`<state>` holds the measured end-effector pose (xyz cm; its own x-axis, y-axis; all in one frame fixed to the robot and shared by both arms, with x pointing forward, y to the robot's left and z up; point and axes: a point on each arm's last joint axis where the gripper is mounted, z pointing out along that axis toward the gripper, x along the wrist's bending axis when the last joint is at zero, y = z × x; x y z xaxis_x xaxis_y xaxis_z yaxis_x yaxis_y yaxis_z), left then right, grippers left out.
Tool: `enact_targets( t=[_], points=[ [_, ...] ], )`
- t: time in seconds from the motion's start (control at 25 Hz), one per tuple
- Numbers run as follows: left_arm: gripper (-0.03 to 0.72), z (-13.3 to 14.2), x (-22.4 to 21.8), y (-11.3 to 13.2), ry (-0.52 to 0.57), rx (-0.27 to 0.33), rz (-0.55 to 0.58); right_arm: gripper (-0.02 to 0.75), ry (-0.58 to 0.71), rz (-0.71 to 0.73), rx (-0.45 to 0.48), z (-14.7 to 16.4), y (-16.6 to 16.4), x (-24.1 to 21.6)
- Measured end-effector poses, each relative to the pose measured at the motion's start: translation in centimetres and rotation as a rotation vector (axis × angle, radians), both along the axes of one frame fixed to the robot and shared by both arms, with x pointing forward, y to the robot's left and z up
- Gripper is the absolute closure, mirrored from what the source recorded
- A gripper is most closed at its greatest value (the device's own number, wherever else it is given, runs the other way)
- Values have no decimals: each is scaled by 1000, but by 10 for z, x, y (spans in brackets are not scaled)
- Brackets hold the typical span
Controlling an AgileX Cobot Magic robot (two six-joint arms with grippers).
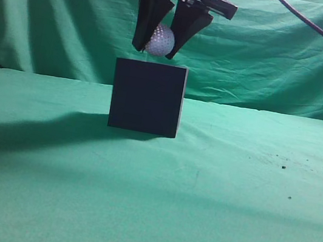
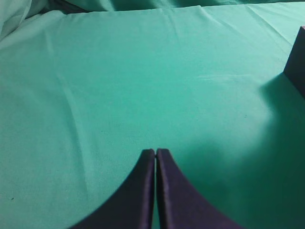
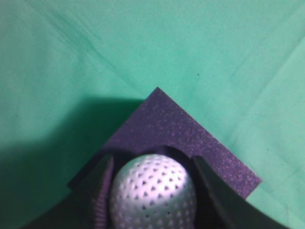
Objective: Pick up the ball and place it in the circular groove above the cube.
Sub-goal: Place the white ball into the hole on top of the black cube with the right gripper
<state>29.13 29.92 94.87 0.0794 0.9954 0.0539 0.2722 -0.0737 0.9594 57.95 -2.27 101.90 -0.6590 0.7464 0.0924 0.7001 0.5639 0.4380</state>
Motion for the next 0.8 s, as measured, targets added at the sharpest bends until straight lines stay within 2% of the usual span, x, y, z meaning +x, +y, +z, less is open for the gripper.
enact_targets(
  t=[0.2, 0.24, 0.4, 0.64, 0.72, 0.8],
  points=[
    [688, 0, 0, 0, 0, 0, 0, 426, -10, 9, -16, -1, -1, 1],
    [688, 0, 0, 0, 0, 0, 0, 352, -9, 10, -21, -3, -1, 1],
    [688, 0, 0, 0, 0, 0, 0, 206, -10, 12, -25, -4, -1, 2],
    [688, 0, 0, 0, 0, 0, 0, 210, -10, 20, -27, 7, 0, 3],
    [688, 0, 0, 0, 0, 0, 0, 288, -5, 28, -31, 21, 1, 3],
    [688, 0, 0, 0, 0, 0, 0, 411, 9, 30, -37, 37, 1, 2]
  ],
)
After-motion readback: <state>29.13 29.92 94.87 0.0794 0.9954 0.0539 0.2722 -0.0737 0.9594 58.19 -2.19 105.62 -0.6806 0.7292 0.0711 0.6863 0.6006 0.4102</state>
